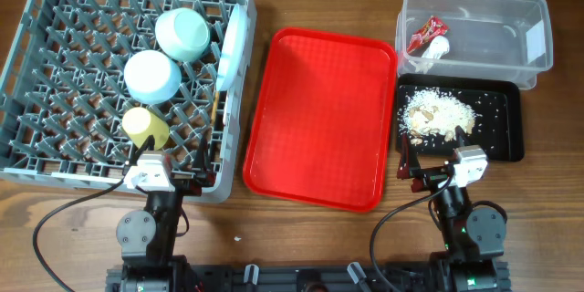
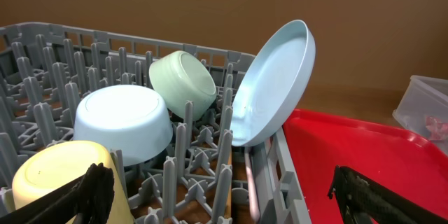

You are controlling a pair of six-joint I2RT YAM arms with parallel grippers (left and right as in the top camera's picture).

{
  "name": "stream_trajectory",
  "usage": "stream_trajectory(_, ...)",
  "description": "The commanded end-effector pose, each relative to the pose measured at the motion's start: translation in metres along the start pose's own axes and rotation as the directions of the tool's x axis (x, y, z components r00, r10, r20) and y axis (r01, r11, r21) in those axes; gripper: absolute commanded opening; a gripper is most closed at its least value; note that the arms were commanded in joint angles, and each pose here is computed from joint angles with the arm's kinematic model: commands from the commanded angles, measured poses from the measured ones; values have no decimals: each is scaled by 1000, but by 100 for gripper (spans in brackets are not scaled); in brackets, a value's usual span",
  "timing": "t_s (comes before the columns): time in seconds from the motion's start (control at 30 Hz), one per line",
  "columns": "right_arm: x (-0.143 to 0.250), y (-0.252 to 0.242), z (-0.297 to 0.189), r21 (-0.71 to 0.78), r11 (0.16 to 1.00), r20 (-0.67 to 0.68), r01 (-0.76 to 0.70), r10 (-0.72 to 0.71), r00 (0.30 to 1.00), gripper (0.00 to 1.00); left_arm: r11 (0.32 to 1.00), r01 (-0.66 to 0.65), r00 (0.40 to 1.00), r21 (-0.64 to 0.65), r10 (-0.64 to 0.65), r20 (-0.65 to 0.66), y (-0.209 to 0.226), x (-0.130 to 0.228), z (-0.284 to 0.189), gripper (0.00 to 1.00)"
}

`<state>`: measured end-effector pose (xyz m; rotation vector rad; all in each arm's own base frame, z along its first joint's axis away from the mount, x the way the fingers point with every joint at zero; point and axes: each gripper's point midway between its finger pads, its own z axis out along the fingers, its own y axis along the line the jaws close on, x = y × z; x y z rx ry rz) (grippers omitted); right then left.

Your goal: Sort waste into correct bins and load items into the dishwasher rack

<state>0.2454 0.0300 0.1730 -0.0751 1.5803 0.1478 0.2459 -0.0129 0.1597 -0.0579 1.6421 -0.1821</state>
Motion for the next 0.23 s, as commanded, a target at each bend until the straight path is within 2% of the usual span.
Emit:
stream_trajectory(0.0, -2, -1, 0, 10, 1000, 11, 14, -14, 1000, 100, 1000, -20, 1000, 21, 20, 1, -4, 1, 0, 100)
stream_trajectory(0.2, -2, -2, 0, 11, 1000, 11, 14, -14, 1000, 100, 1000, -20, 1000, 21, 20, 1, -4, 1, 0, 100)
